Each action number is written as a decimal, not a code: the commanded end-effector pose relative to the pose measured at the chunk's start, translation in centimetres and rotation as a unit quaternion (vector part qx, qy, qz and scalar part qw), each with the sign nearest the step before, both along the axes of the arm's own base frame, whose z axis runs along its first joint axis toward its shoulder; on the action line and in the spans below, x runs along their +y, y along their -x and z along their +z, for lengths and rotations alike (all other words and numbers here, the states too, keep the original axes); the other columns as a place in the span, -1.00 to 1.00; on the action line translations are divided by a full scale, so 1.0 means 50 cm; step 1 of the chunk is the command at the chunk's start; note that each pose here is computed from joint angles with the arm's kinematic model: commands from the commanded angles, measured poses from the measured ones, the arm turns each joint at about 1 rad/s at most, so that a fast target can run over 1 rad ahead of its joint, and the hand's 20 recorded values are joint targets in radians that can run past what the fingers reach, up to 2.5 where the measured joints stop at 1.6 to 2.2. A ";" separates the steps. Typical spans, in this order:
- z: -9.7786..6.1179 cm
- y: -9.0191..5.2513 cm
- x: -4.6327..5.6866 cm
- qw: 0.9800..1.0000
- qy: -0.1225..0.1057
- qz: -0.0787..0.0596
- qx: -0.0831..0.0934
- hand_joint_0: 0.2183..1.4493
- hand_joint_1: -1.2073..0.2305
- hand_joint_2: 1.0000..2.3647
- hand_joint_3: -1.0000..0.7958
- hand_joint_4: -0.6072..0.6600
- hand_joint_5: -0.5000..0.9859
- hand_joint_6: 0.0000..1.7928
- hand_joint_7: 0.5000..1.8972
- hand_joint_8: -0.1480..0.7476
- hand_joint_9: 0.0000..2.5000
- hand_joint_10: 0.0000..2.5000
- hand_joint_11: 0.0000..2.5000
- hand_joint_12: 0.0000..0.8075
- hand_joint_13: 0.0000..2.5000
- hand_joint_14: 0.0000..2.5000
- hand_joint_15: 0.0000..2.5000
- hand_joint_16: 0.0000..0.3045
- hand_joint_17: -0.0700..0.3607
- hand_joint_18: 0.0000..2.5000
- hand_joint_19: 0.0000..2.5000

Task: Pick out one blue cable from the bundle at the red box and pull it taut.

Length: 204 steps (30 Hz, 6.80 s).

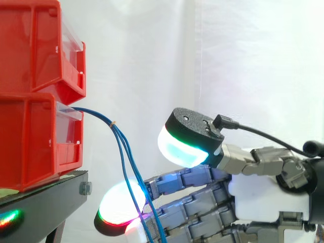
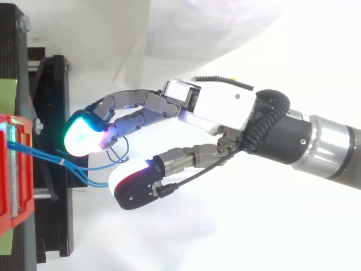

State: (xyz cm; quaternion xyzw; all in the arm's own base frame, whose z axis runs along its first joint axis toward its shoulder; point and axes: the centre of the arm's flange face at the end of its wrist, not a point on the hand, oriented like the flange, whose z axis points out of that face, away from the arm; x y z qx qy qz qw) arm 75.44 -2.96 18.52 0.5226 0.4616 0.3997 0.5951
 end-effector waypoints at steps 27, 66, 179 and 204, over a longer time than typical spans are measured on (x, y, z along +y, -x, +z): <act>-0.009 -0.026 0.009 0.992 -0.096 0.048 -0.068 -0.44 -0.25 -1.00 -0.44 0.25 -0.59 -0.44 -0.60 -0.14 -0.42 -0.99 -0.68 -0.17 -0.47 -0.99 -0.73 -0.66 -0.14 -0.57 -0.66; -0.017 -0.029 -0.008 0.990 -0.102 0.073 -0.070 -0.37 -0.28 -1.00 -0.40 0.25 -0.58 -0.44 -0.58 -0.15 -0.34 -0.98 -0.50 -0.19 -0.41 -0.99 -0.67 -0.67 -0.15 -0.55 -0.64; 0.131 0.004 -0.055 0.994 -0.044 0.102 0.004 -0.33 -0.21 -0.99 -0.36 0.21 -0.44 -0.44 0.12 -0.11 -0.18 -0.98 -0.38 -0.18 -0.28 -0.98 -0.60 -0.67 -0.15 -0.46 -0.59; 0.133 0.005 -0.078 0.995 -0.043 0.094 0.003 -0.37 -0.17 -0.99 -0.34 0.20 -0.50 -0.18 -0.40 -0.08 -0.17 -0.98 -0.36 -0.16 -0.26 -0.98 -0.60 -0.66 -0.13 -0.42 -0.57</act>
